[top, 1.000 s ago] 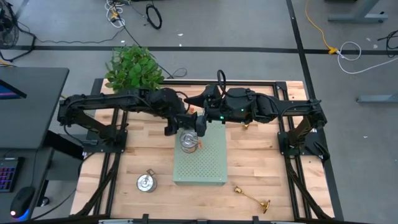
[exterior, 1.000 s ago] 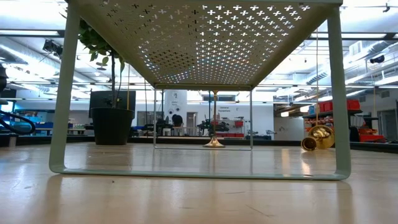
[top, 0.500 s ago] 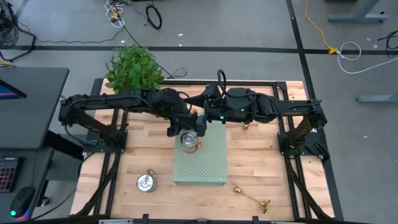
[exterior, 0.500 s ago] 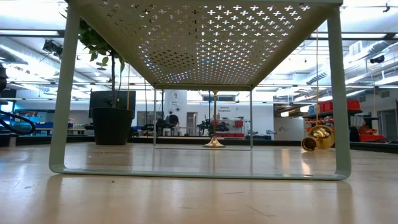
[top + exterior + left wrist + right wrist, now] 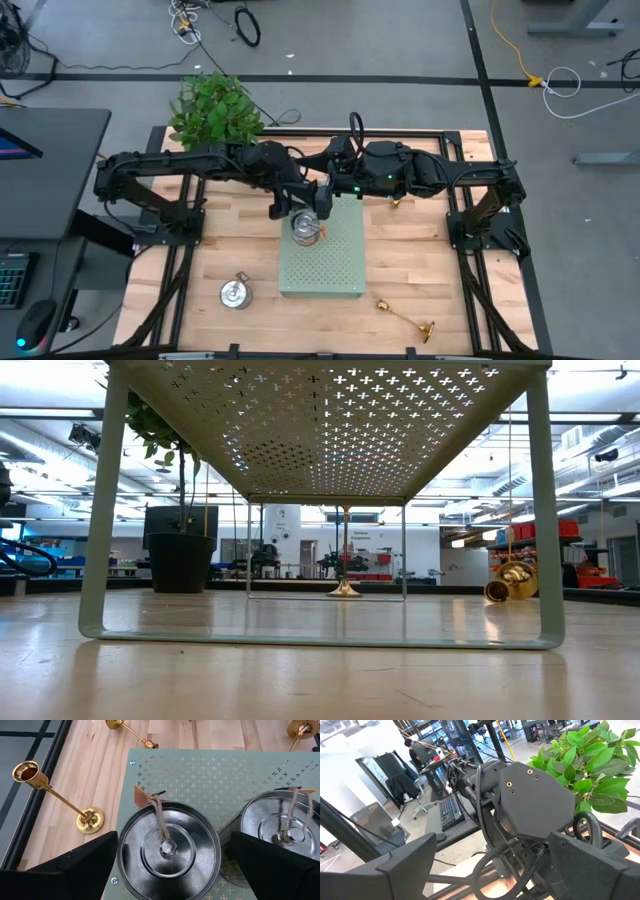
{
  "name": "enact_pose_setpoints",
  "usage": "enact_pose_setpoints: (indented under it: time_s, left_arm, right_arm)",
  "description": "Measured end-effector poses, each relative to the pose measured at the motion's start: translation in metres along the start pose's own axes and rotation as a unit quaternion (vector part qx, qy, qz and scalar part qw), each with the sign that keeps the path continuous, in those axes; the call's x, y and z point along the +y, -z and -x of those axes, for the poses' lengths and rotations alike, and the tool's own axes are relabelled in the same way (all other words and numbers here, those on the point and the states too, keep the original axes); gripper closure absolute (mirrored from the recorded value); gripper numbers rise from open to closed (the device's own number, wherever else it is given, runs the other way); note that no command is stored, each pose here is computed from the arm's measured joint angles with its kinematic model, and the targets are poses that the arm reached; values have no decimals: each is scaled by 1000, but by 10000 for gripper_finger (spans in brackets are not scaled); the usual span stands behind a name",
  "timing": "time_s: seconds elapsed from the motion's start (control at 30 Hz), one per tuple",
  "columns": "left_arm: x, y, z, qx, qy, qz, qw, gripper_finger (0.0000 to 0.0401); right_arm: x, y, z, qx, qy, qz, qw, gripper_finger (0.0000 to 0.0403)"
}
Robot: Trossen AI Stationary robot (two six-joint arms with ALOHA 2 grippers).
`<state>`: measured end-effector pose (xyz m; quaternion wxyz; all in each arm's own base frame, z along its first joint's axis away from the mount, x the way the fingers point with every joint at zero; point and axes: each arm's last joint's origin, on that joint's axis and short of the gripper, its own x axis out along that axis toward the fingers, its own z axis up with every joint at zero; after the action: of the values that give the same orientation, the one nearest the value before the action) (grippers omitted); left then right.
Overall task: Pick & Place candle stick holders
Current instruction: Put the top orange scented candle on the shelf, then put the brown scented candle on the shelf
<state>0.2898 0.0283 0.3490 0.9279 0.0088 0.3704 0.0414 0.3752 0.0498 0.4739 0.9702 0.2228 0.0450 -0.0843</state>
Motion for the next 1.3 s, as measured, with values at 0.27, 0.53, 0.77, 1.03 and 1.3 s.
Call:
enact_pose_setpoints:
  time_s: [0.27, 0.53, 0.77, 1.03, 1.3]
  left_arm:
    - [0, 0, 0, 1, -8, 37, 999, 5]
    - [1, 1, 1, 6, -17, 33, 999, 4]
    - [-1, 10, 25, 25, -8, 28, 999, 4]
    - [-18, 30, 67, 62, 57, 18, 996, 4]
    - [-52, 55, 101, 125, 189, -33, 973, 4]
  right_arm:
    - [0, 0, 0, 0, 0, 0, 1000, 14]
    - [0, 0, 0, 0, 0, 0, 1000, 14]
    - [0, 0, 0, 0, 0, 0, 1000, 14]
    - [0, 0, 0, 0, 0, 0, 1000, 14]
    - [0, 0, 0, 0, 0, 0, 1000, 14]
